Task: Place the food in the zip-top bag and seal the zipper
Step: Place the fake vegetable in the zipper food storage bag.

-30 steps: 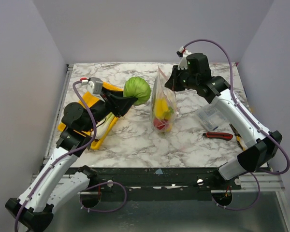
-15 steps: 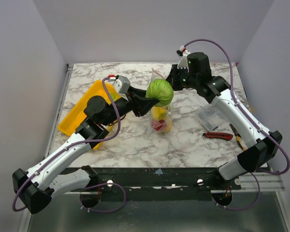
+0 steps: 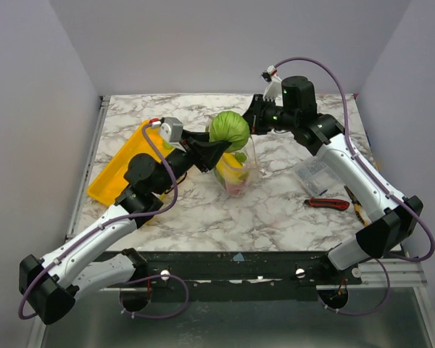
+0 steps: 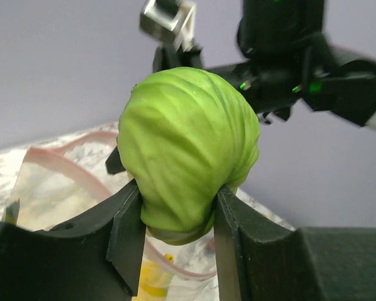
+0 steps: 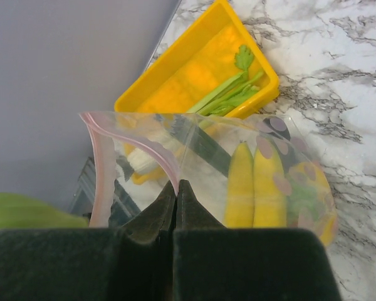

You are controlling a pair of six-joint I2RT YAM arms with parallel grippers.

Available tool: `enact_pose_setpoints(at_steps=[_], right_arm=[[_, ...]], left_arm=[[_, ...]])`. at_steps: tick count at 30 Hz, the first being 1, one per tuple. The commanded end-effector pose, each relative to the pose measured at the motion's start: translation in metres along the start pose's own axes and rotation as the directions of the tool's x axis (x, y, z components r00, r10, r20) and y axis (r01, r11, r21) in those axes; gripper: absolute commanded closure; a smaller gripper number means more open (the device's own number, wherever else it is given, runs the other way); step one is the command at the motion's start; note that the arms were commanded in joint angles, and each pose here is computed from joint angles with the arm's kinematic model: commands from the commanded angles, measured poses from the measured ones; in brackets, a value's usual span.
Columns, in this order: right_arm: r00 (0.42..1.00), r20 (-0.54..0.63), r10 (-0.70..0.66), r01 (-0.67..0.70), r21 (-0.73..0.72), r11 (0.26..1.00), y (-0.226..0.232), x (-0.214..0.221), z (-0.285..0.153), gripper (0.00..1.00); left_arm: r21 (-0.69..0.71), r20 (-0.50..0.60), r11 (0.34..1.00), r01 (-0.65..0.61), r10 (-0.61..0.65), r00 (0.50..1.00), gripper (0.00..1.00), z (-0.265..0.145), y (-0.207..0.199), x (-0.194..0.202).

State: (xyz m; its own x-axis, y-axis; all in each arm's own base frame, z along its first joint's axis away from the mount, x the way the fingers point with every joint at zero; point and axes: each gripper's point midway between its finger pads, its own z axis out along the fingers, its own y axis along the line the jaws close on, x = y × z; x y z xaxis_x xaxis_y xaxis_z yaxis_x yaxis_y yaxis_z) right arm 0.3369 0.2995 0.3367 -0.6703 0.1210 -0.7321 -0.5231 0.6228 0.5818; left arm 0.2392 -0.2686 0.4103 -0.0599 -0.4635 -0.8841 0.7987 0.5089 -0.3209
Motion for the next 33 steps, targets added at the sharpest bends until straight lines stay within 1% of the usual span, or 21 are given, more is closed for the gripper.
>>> enact_pose_setpoints(at_steps=[1, 3, 6, 8, 9, 12, 15, 17, 21, 22, 25, 26, 27, 33], right_arm=[[0.999, 0.036, -0.004, 0.006, -0.069, 0.998, 0.015, -0.011, -0.003, 1.0], [0.999, 0.037, -0.01, 0.013, -0.068, 0.998, 0.016, -0.012, -0.005, 1.0], [0.999, 0.046, -0.017, 0.019, -0.059, 0.998, 0.015, -0.014, -0.006, 0.99], [0.999, 0.041, -0.018, 0.02, -0.058, 0.998, 0.013, -0.012, -0.006, 0.99], [0.999, 0.038, -0.018, 0.021, -0.057, 0.998, 0.012, -0.01, -0.005, 0.99], [0.999, 0.032, -0.019, 0.02, -0.049, 0.999, 0.009, -0.006, -0.005, 0.99], [0.999, 0.033, -0.02, 0.021, -0.046, 0.999, 0.008, -0.005, -0.005, 0.99], [0.999, 0.035, -0.026, 0.027, -0.049, 0.998, 0.009, -0.005, -0.007, 0.99], [0.998, 0.042, -0.038, 0.04, -0.043, 0.998, 0.009, -0.006, -0.009, 1.0], [0.998, 0.043, -0.04, 0.041, -0.039, 0.998, 0.008, -0.006, -0.009, 1.0], [0.998, 0.038, -0.042, 0.043, -0.037, 0.998, 0.008, -0.006, -0.008, 0.99], [0.998, 0.038, -0.042, 0.044, -0.036, 0.998, 0.008, -0.007, -0.008, 0.99], [0.999, 0.035, -0.041, 0.043, -0.038, 0.998, 0.008, -0.006, -0.007, 0.99], [0.999, 0.033, -0.038, 0.04, -0.033, 0.999, 0.006, -0.005, -0.006, 0.99]], left_arm=[[-0.12, -0.073, 0.993, -0.021, 0.012, 0.997, 1.0, 0.007, 0.032, 0.034], [-0.182, -0.133, 0.983, -0.038, 0.013, 0.991, 1.0, 0.006, 0.045, 0.046], [-0.235, -0.195, 0.969, -0.076, 0.029, 0.98, 1.0, 0.003, 0.054, 0.053], [-0.246, -0.233, 0.966, -0.079, 0.02, 0.972, 0.96, -0.001, 0.056, 0.058], [-0.252, -0.245, 0.964, -0.078, 0.014, 0.969, 0.93, -0.003, 0.056, 0.059], [-0.263, -0.253, 0.962, -0.072, 0.003, 0.967, 0.77, -0.009, 0.055, 0.057], [-0.271, -0.261, 0.96, -0.068, -0.005, 0.965, 0.66, -0.011, 0.055, 0.057], [-0.285, -0.267, 0.957, -0.06, -0.019, 0.964, 0.64, -0.011, 0.055, 0.055], [-0.295, -0.287, 0.955, -0.039, -0.049, 0.957, 0.56, -0.008, 0.051, 0.05], [-0.302, -0.288, 0.953, -0.036, -0.056, 0.956, 0.53, -0.007, 0.051, 0.049], [-0.336, -0.282, 0.942, -0.024, -0.076, 0.957, 0.35, -0.01, 0.053, 0.044], [-0.338, -0.278, 0.941, -0.024, -0.075, 0.958, 0.24, -0.01, 0.053, 0.041], [-0.34, -0.28, 0.94, -0.026, -0.075, 0.957, 0.16, -0.011, 0.052, 0.04], [-0.337, -0.318, 0.94, -0.045, -0.069, 0.946, 0.02, -0.007, 0.048, 0.031]])
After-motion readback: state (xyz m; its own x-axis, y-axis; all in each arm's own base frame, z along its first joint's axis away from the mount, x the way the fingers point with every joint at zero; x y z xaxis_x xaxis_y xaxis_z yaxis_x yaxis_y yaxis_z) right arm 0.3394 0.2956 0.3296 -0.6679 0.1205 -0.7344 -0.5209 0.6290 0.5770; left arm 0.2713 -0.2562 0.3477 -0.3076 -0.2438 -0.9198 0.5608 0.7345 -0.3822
